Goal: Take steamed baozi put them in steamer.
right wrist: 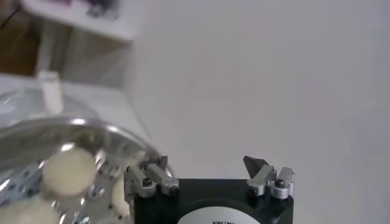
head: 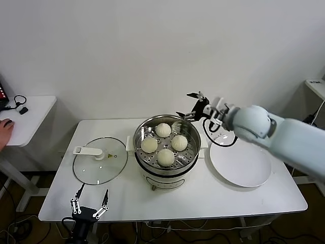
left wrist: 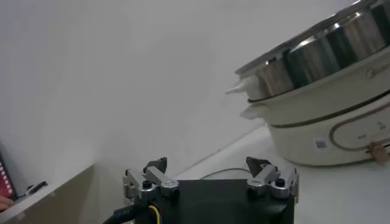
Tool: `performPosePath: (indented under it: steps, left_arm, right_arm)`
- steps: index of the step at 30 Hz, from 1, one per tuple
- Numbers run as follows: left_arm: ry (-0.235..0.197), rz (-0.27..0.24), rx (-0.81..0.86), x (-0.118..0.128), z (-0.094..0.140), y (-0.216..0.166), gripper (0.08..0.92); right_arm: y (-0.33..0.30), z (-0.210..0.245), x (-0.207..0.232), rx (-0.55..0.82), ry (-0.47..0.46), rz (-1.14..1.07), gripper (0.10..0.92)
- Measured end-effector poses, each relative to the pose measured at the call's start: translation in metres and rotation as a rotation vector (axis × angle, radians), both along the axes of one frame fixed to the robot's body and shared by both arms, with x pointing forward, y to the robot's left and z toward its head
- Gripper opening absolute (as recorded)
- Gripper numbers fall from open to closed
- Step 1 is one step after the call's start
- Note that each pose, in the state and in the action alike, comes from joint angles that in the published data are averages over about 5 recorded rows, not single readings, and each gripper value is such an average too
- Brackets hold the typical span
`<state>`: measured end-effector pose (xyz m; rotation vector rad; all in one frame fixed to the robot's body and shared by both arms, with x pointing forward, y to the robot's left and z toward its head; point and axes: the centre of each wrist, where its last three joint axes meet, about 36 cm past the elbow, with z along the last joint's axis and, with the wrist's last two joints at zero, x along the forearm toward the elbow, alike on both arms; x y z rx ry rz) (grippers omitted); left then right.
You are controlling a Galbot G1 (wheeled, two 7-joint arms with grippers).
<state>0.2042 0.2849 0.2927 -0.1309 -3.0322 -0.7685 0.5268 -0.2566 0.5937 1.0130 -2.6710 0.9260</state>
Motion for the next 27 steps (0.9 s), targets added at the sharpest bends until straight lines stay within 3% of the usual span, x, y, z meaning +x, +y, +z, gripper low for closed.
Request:
performPosePath:
  steps: [9,15,21,27]
  left_arm:
    - [-0.013,0.017,-0.012,0.001,0.002,0.001,0.823]
    - [-0.019,0.029,-0.027,0.002,0.000,-0.001,0.823]
    - [-0.030,0.036,-0.041,0.004,-0.004,-0.003,0.823]
    - [-0.039,0.038,-0.047,0.005,-0.006,-0.004,0.823]
  right_arm:
    - [-0.008,-0.032,-0.049,0.306,-0.205,-0.074,0.823]
    - [-0.018,-0.078,-0.083,0.521,-0.321,-0.163,0.823]
    - [-0.024,-0.151,-0.140,0.699,-0.360,-0.292,0.823]
    - [-0.021,-0.213,-0.209,0.792,-0.364,-0.432,0.823]
